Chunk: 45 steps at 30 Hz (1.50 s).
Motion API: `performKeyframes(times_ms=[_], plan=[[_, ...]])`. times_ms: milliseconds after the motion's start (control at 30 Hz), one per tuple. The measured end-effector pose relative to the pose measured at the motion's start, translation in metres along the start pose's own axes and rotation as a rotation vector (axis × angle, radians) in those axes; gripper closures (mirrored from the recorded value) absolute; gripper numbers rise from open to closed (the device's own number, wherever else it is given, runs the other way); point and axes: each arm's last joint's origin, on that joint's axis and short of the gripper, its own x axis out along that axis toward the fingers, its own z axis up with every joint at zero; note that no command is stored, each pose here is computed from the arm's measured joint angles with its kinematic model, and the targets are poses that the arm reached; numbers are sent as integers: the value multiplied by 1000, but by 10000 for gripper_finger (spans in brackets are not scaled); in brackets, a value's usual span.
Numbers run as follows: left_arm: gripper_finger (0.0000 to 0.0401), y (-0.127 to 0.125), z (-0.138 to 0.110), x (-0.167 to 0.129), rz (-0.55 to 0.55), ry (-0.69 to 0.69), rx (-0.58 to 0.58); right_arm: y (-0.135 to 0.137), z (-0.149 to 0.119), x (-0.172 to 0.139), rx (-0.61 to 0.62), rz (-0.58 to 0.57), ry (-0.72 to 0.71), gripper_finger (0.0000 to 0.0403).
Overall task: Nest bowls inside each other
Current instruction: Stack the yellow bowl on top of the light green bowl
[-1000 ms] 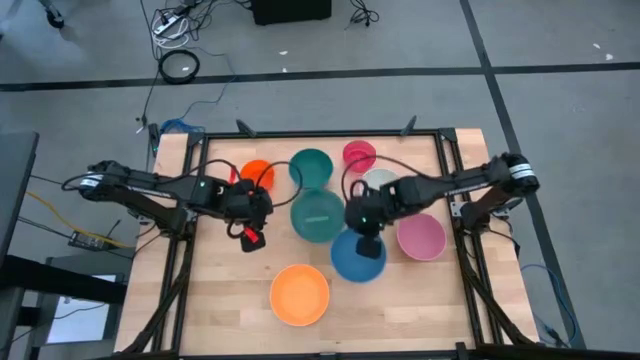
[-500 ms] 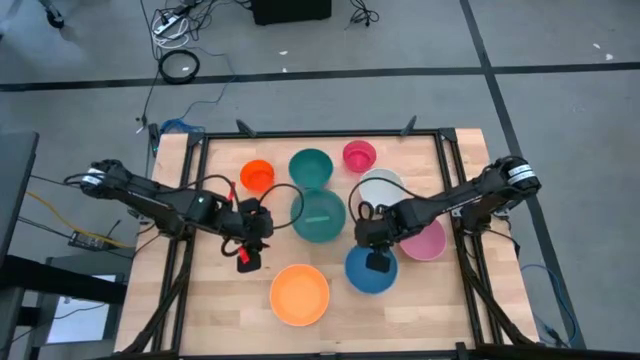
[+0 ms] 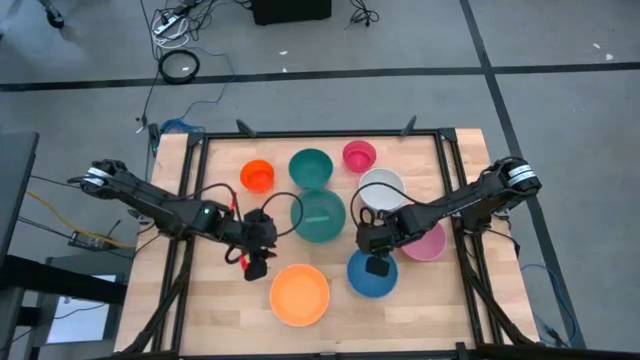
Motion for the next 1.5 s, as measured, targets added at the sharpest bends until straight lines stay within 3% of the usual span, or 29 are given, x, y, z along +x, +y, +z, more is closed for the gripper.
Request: performKeyframes(times_ms=[167,433,733,1000,1300,1500], plan=[[280,-2,-3,10,-104,-42,-54,1,-1,0,6,-2,3,329],[279,2,-16,20,-125,1,-136,6,-7,-15,7,-18,-64,295],[279,-2,-12,19,-217,3,-172,-7,-23,-88,92,-51,-362,291],[279,-2,-15,33,-185,45,-171,-23,-41,-138,146,9,-567,290],[278,-2,-24,69,-133,158,-145,-23,-43,-144,147,36,-600,290],[278,-6,-21,82,-180,132,-153,-19,-40,-137,136,19,-578,290]])
